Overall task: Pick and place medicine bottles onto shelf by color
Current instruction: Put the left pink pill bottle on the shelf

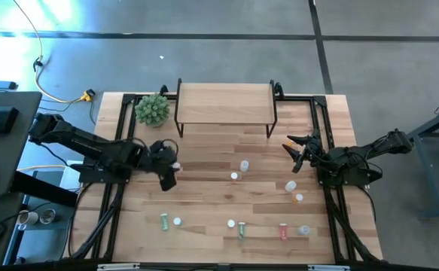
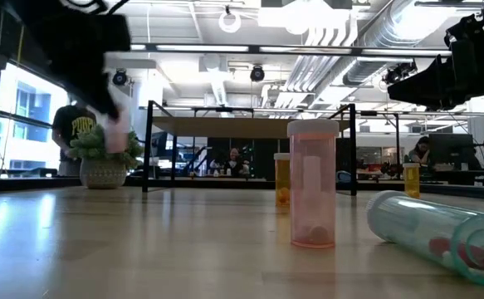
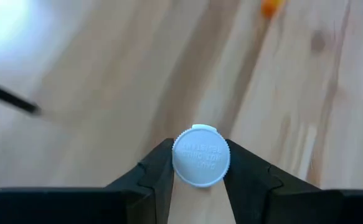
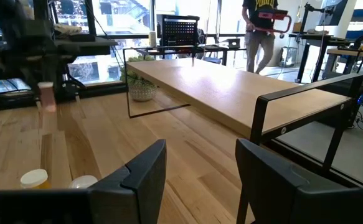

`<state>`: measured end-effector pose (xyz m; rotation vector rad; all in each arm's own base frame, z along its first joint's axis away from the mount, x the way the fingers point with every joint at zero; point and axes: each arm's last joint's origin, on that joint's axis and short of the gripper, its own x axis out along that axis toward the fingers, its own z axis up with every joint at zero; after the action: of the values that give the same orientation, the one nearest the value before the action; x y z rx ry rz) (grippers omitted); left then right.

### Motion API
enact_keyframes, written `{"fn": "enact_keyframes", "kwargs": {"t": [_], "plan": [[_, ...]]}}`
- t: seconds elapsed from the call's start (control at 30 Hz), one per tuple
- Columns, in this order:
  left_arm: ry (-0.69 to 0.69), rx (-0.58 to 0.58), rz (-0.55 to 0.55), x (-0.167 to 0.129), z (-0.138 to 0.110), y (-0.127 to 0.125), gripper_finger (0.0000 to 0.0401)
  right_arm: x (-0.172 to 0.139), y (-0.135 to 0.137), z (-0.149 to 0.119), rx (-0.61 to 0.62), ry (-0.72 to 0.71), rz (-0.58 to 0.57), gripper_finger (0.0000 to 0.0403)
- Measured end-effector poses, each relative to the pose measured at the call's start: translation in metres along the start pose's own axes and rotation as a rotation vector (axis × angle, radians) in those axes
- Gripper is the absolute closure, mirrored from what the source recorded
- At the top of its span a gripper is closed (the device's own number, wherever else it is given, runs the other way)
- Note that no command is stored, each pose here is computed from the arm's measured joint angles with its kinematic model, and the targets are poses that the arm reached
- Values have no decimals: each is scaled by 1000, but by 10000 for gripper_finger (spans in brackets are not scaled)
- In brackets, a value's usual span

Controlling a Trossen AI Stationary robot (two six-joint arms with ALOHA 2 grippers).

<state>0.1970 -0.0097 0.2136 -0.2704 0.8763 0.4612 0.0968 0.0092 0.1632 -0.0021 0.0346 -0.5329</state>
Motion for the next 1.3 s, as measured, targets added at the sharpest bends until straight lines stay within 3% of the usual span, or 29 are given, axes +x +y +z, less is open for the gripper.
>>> {"fn": "enact_keyframes", "kwargs": {"t": [0.4,0.87,1.07,1.3], "plan": [[-135,16,155,-35,78,51,290,0,0,0,0,0,0,219],[-274,-108,402,-78,160,130,290,0,0,0,0,0,0,219],[-193,-156,408,-71,185,155,290,0,0,0,0,0,0,219],[-61,-137,358,-37,203,170,290,0,0,0,0,0,0,219]]}}
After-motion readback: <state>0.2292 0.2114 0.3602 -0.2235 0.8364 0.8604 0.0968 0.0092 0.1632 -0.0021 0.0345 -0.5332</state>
